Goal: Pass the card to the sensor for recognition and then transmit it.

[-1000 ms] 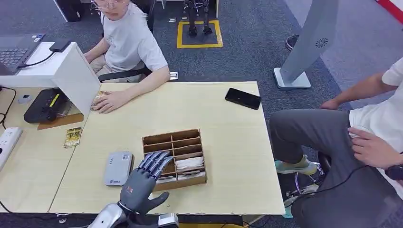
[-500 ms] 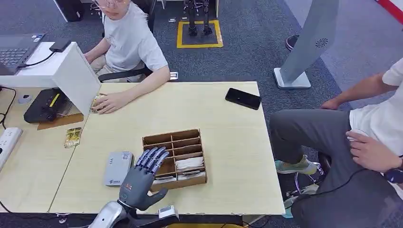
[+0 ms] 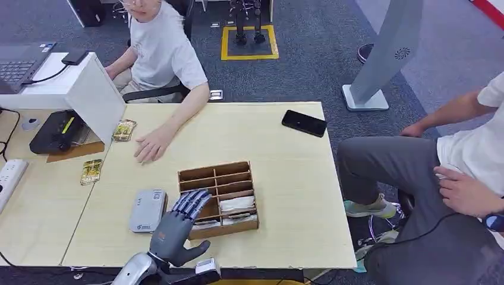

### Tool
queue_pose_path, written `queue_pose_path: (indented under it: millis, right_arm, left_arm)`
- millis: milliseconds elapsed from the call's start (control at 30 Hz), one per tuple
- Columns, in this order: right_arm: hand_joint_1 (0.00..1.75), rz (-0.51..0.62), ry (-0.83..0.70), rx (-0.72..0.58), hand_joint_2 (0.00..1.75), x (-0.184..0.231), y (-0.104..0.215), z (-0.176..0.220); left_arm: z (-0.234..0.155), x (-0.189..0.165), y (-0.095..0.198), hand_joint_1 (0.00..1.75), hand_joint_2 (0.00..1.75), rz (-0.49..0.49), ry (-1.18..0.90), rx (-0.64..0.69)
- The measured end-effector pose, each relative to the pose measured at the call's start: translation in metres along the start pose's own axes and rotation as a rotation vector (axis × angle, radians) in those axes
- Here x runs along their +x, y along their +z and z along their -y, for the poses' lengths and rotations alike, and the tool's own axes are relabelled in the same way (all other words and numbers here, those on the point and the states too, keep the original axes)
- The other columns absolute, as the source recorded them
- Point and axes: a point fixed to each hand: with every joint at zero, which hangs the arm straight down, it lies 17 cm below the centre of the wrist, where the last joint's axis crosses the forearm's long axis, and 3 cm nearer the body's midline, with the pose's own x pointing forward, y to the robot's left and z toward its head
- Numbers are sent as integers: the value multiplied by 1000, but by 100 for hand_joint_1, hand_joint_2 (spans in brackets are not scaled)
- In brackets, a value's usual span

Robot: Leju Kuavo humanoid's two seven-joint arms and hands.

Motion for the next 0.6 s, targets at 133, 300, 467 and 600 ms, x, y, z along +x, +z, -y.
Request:
queue_pose_path:
  millis: [133, 300, 467, 600]
  right_arm:
    - [0, 3, 5, 1, 0, 0, 0, 0]
    - [0, 3, 5, -2, 0, 0, 0, 1]
    - [0, 2, 3, -3, 0, 0, 0, 2]
    - [0, 2, 2, -4, 0, 0, -1, 2]
  left_arm:
    - [3, -4, 3, 0, 175, -5, 4, -17]
    - [5, -7, 6, 0, 175, -7, 0, -26]
    - [6, -9, 7, 0, 175, -7, -2, -31]
    - [6, -9, 8, 0, 175, -7, -3, -32]
